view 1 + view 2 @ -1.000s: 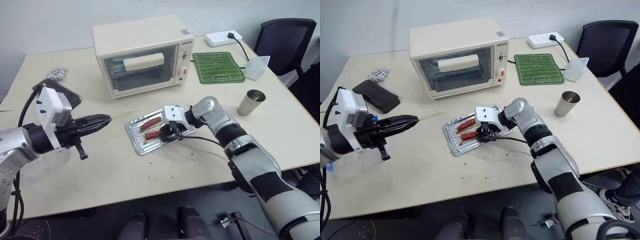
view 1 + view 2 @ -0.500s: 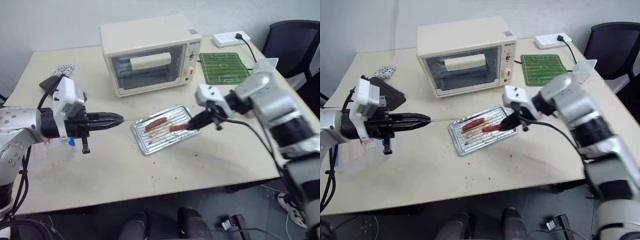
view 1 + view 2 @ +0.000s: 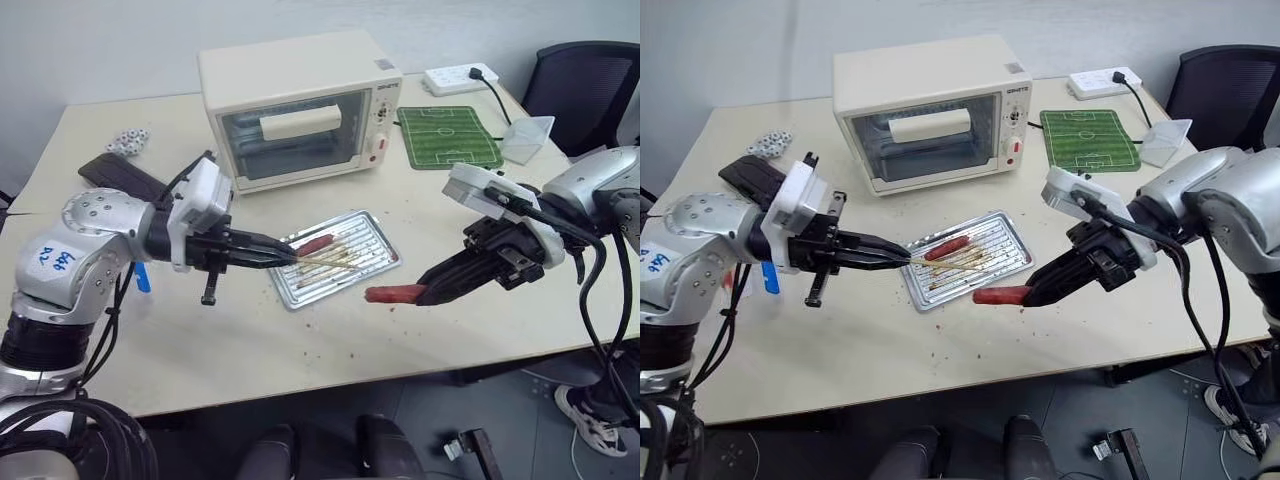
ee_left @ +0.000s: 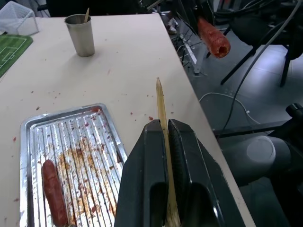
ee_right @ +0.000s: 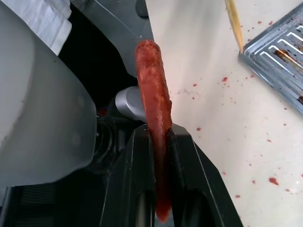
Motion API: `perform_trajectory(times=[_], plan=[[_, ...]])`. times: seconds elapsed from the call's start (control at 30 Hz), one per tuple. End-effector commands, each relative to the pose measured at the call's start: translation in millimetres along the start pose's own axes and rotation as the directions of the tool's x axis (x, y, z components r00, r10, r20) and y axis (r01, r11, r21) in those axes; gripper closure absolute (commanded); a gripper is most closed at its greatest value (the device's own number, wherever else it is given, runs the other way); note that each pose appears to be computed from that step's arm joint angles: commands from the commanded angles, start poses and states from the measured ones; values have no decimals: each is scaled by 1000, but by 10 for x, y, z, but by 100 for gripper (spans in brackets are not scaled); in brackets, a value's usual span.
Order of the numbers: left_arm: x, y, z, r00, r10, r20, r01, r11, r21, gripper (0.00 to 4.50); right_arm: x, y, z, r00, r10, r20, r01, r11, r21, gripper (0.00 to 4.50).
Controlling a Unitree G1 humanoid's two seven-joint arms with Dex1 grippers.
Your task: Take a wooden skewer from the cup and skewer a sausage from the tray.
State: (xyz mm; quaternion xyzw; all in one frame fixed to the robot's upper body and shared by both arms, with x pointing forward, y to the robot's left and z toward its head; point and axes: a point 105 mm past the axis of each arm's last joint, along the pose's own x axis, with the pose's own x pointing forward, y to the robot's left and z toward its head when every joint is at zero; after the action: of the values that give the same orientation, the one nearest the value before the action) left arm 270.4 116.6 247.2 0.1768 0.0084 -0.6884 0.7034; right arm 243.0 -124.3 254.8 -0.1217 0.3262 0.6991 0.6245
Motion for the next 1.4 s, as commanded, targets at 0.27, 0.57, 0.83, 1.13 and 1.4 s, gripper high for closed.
perform_trajectory(times=[0.27,0.57,0.83,1.13,1.4], plan=[[-62,-112,104,1000,-27,-13,28,999,35,450,-74,-34,-71,999,-21,31,21,999,31,418],[31,-263,118,998,-65,-5,65,997,34,450,-43,-83,-52,999,-17,40,16,999,34,418],[22,-204,160,999,-45,-2,45,998,48,450,-19,-71,-111,1000,-13,24,12,999,35,418],[-16,-194,171,999,-38,-15,39,998,53,450,-73,-127,-181,998,-49,30,47,997,55,418],[-3,-200,164,999,-44,-16,45,998,54,450,-74,-114,-144,998,-44,45,42,998,56,418]])
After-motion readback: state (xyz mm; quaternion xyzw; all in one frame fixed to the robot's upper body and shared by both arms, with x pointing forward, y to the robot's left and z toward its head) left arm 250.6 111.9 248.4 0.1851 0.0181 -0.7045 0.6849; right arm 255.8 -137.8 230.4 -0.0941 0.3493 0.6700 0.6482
